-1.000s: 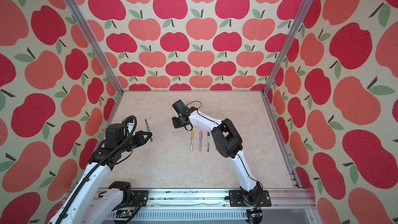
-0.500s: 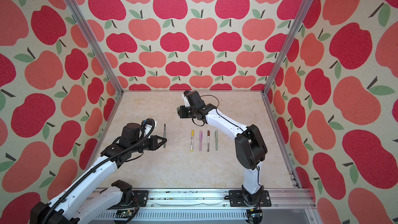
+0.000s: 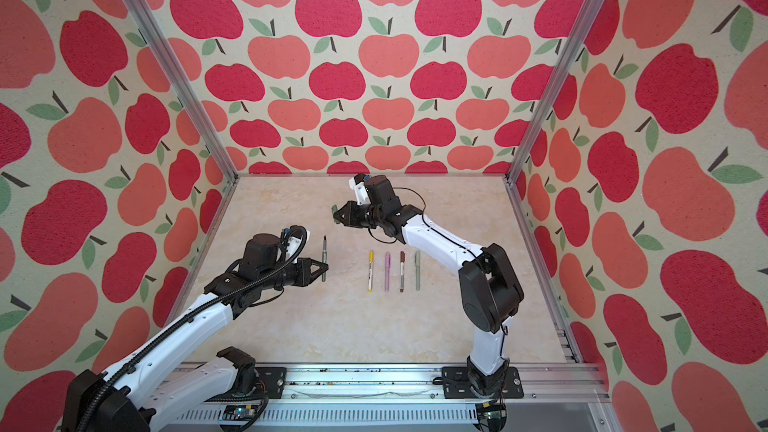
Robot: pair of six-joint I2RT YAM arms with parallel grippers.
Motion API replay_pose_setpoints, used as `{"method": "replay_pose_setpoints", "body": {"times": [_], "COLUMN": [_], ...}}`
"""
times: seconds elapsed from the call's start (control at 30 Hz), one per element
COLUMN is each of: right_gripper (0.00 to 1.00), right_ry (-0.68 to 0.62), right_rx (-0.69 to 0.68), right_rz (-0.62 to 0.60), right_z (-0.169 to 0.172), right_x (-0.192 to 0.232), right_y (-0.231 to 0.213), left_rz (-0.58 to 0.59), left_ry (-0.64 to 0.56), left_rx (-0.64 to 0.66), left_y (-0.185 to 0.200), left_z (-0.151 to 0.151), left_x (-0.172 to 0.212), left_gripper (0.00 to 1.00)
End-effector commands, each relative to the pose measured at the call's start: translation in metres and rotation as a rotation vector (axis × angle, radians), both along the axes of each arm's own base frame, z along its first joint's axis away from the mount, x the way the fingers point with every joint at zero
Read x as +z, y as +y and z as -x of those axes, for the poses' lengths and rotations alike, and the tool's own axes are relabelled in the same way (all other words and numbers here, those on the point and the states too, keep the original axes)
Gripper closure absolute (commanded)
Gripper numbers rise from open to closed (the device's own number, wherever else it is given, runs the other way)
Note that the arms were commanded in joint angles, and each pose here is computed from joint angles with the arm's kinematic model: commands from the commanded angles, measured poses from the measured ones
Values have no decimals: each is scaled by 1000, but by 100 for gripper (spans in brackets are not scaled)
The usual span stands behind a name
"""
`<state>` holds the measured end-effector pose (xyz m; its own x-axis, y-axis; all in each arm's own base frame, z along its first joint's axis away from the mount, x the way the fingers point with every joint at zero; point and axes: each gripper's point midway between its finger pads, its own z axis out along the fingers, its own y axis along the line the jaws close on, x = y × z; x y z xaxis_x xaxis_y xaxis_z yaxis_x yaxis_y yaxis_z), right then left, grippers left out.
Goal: Insert the pens into the pen caps
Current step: 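Carry the green cap above the pen tip held by the left gripper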
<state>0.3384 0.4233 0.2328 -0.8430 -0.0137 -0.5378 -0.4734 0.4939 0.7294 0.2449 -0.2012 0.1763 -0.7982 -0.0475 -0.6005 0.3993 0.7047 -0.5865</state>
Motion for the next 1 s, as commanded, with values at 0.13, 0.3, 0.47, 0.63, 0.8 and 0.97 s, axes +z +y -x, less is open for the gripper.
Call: {"method": "replay_pose_setpoints", "body": {"times": [0.13,0.3,0.47,0.63,0.8,0.97], "right_gripper": [93,93,93,93,94,94], "right_ry": [21,26,34,44,51,54], "right_rx": [49,66,84,100,107,112], "right_rz": [-86,-92,-91,-94,-92,-92], "right_z": [12,16,22,28,31,35], "right_x": [20,21,18,16,12,11], "right_y": [12,18,23,27,29,29], "left_rz": [4,2,-4,-11,-11,-15], "left_ry": [-63,-67,-70,-73,-75,-82], "left_rx": [-12,-13,-5,6,12,27], "left_y": [-7,-9,-8,-6,-6,-4], "left_z": [-10,-13,-15,-17,-18,-20], "left_x": [17,18,17,16,17,18], "left_gripper": [100,100,100,100,100,100]}}
